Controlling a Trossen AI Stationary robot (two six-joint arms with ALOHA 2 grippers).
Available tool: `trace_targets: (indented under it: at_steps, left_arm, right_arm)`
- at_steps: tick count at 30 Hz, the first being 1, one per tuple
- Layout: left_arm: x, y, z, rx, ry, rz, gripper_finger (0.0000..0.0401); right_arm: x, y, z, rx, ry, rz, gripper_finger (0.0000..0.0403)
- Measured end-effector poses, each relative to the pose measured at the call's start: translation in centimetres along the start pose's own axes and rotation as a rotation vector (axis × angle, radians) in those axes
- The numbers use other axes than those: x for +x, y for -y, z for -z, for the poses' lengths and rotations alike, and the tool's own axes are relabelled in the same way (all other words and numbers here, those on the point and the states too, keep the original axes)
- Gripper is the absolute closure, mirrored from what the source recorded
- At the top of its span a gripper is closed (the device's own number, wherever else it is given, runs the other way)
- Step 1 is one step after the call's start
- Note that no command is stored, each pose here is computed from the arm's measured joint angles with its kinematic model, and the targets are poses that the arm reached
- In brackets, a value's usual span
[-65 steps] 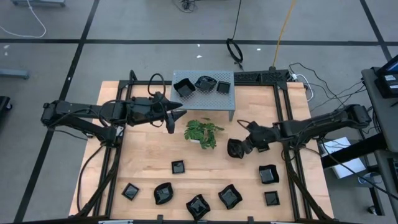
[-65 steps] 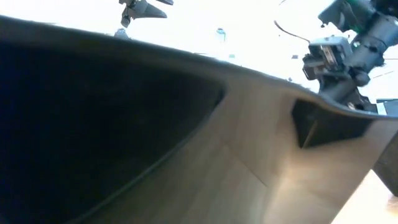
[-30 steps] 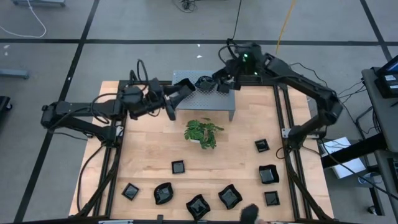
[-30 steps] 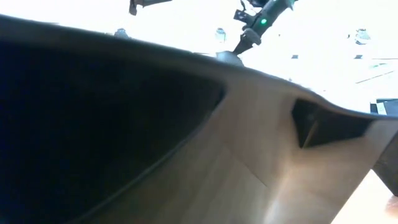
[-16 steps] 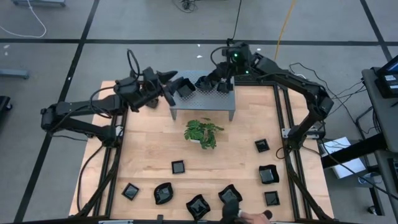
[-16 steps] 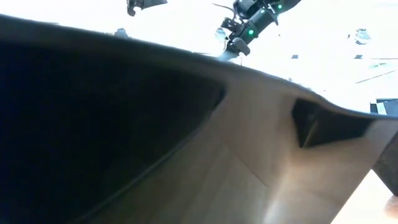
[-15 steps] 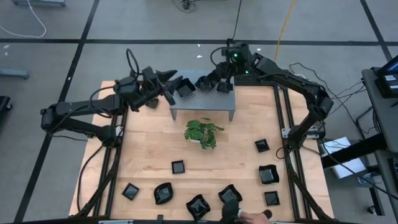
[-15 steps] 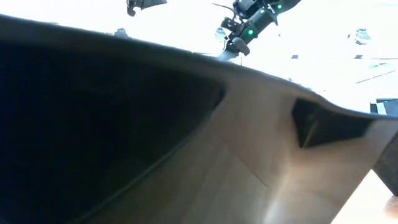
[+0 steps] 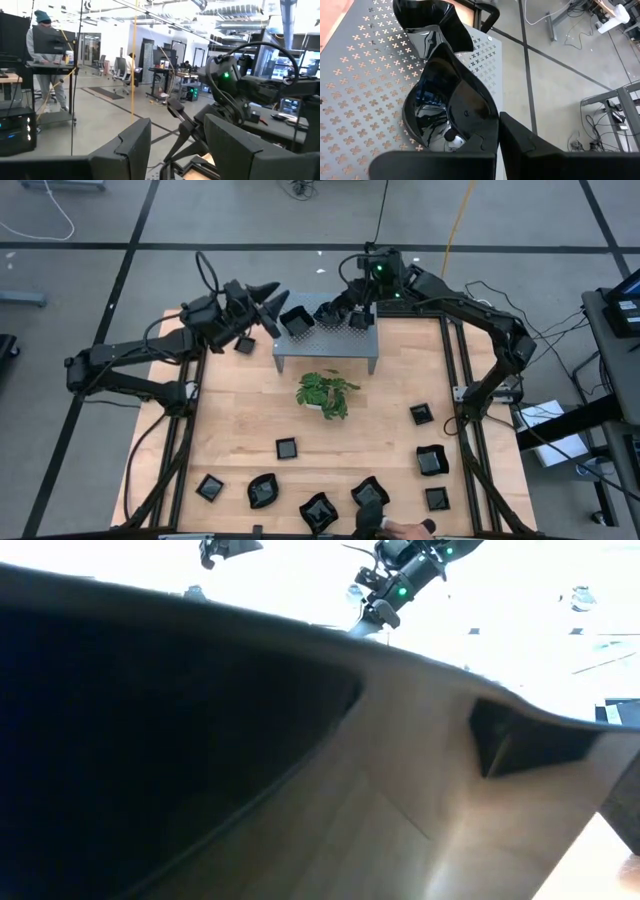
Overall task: Pick & Place Mini shaped plates
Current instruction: Stack the leaf-shaped plate on top of the stacked leaf-shaped plates on the shelf
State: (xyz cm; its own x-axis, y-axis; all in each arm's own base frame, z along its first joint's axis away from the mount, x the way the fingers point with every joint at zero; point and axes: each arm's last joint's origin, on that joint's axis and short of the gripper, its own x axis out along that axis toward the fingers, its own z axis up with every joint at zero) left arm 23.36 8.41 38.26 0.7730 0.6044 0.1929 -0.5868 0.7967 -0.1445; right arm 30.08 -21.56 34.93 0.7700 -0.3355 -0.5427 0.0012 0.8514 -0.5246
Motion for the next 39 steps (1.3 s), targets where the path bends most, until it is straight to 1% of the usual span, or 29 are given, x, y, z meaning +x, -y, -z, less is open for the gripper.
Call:
trace_targets:
  at_steps: [7, 13, 18, 21, 24, 27, 30, 34, 37, 39]
  left_arm:
    - [0.1, -0.2, 0.0, 0.000, 0.001, -0.008, 0.0215]
    - [0.1, -0.2, 0.0, 0.004, 0.001, -0.008, 0.0215]
    - [0.1, -0.2, 0.0, 0.004, 0.000, -0.008, 0.0215]
    - [0.1, -0.2, 0.0, 0.006, 0.000, -0.008, 0.0215]
    - [0.1, -0.2, 0.0, 0.035, 0.000, -0.008, 0.0215]
    - [0.1, -0.2, 0.0, 0.051, -0.001, -0.007, 0.0215]
    - [0.1, -0.2, 0.0, 0.054, -0.001, -0.008, 0.0215]
    - [0.1, -0.2, 0.0, 0.083, -0.002, -0.008, 0.0215]
    - [0.1, -0.2, 0.0, 0.109, -0.003, -0.008, 0.0215]
    - [0.1, -0.2, 0.1, 0.126, -0.007, -0.008, 0.0215]
  right_arm:
    - [0.0, -0.1, -0.1, -0.001, 0.005, -0.006, 0.0378]
    - [0.0, -0.2, -0.2, 0.015, 0.041, -0.034, 0.0354]
    - [-0.1, 0.2, -0.6, 0.017, 0.075, 0.001, 0.0342]
    - [-0.8, 0.3, -0.8, 0.015, 0.080, 0.020, 0.0339]
    - [-2.1, 0.1, -0.8, 0.033, 0.028, 0.029, 0.0339]
    - [-3.2, -0.5, -0.6, 0.081, -0.023, -0.018, 0.0339]
    - [-4.0, -1.1, -0.1, 0.154, -0.083, -0.071, 0.0339]
    - [-4.3, -2.0, 0.7, 0.224, -0.184, -0.147, 0.0337]
    - [-4.4, -2.7, 0.9, 0.200, -0.235, -0.200, 0.0321]
    - [-4.2, -3.2, 0.8, 0.157, -0.257, -0.198, 0.0302]
